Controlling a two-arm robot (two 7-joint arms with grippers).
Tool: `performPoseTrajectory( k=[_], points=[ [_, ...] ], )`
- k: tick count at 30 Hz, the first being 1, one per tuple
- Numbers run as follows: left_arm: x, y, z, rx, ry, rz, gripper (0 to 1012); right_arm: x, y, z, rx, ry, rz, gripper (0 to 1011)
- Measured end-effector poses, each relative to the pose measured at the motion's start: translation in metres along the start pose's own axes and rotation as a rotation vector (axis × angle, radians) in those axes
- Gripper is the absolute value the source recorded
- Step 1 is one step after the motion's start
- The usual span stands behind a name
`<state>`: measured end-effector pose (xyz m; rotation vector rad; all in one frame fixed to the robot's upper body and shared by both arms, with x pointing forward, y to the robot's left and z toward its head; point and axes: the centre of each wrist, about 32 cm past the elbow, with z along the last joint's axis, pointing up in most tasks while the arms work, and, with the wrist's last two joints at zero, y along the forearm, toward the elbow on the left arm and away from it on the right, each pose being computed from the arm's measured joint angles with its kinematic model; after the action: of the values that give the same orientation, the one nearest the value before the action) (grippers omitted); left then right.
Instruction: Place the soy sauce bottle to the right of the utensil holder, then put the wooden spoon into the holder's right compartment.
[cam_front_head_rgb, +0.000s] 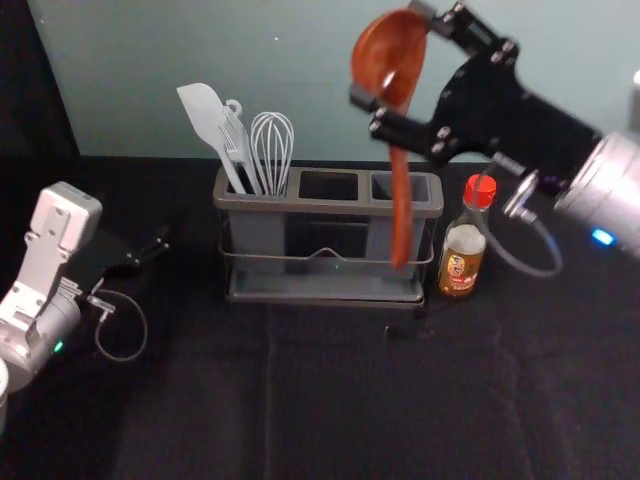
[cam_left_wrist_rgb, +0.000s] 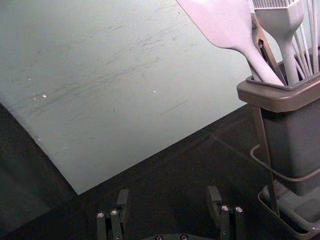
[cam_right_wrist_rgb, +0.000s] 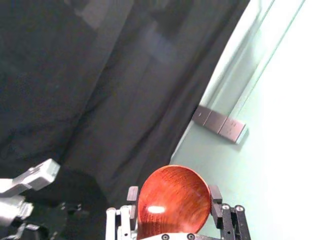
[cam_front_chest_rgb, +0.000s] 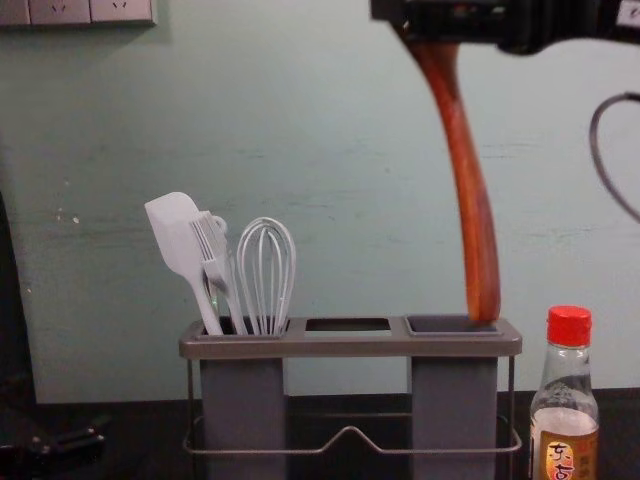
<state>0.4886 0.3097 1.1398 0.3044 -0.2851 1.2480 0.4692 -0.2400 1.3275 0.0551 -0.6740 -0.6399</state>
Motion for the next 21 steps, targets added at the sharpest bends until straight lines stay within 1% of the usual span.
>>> performPoseTrajectory(
  k=[1, 3, 4, 5, 6, 7, 8, 9, 10, 13, 17, 18, 21],
  points=[
    [0.0000, 0.0000, 0.0000, 0.000, 0.000, 0.000, 1005, 0.007, -0.001, -0.002, 0.014, -0.006, -0.001, 856],
    [0.0000, 0.0000, 0.0000, 0.000, 0.000, 0.000, 1005, 0.014, -0.001, -0.004, 0.029, -0.013, -0.001, 856],
    [0.0000, 0.0000, 0.0000, 0.000, 0.000, 0.000, 1005, 0.021, 0.000, -0.007, 0.042, -0.020, -0.003, 856],
    [0.0000, 0.0000, 0.0000, 0.000, 0.000, 0.000, 1005, 0.024, 0.000, -0.008, 0.047, -0.023, -0.003, 856],
    [0.0000, 0.0000, 0.0000, 0.000, 0.000, 0.000, 1005, 0.030, 0.001, -0.011, 0.052, -0.028, -0.004, 856],
    [0.0000, 0.0000, 0.0000, 0.000, 0.000, 0.000, 1005, 0.033, 0.002, -0.012, 0.054, -0.030, -0.005, 856],
    [0.0000, 0.0000, 0.0000, 0.000, 0.000, 0.000, 1005, 0.039, 0.004, -0.015, 0.055, -0.037, -0.008, 856],
    [0.0000, 0.0000, 0.0000, 0.000, 0.000, 0.000, 1005, 0.039, 0.004, -0.015, 0.055, -0.037, -0.008, 856],
    [0.0000, 0.0000, 0.0000, 0.000, 0.000, 0.000, 1005, 0.044, 0.007, -0.019, 0.052, -0.043, -0.009, 856],
    [0.0000, 0.0000, 0.0000, 0.000, 0.000, 0.000, 1005, 0.051, 0.012, -0.025, 0.041, -0.055, -0.012, 856],
    [0.0000, 0.0000, 0.0000, 0.000, 0.000, 0.000, 1005, 0.056, 0.017, -0.032, 0.021, -0.061, -0.016, 856],
    [0.0000, 0.0000, 0.0000, 0.000, 0.000, 0.000, 1005, 0.058, 0.018, -0.036, 0.011, -0.063, -0.022, 855],
    [0.0000, 0.0000, 0.0000, 0.000, 0.000, 0.000, 1005, 0.059, 0.022, -0.041, -0.007, -0.071, -0.032, 855]
  ],
)
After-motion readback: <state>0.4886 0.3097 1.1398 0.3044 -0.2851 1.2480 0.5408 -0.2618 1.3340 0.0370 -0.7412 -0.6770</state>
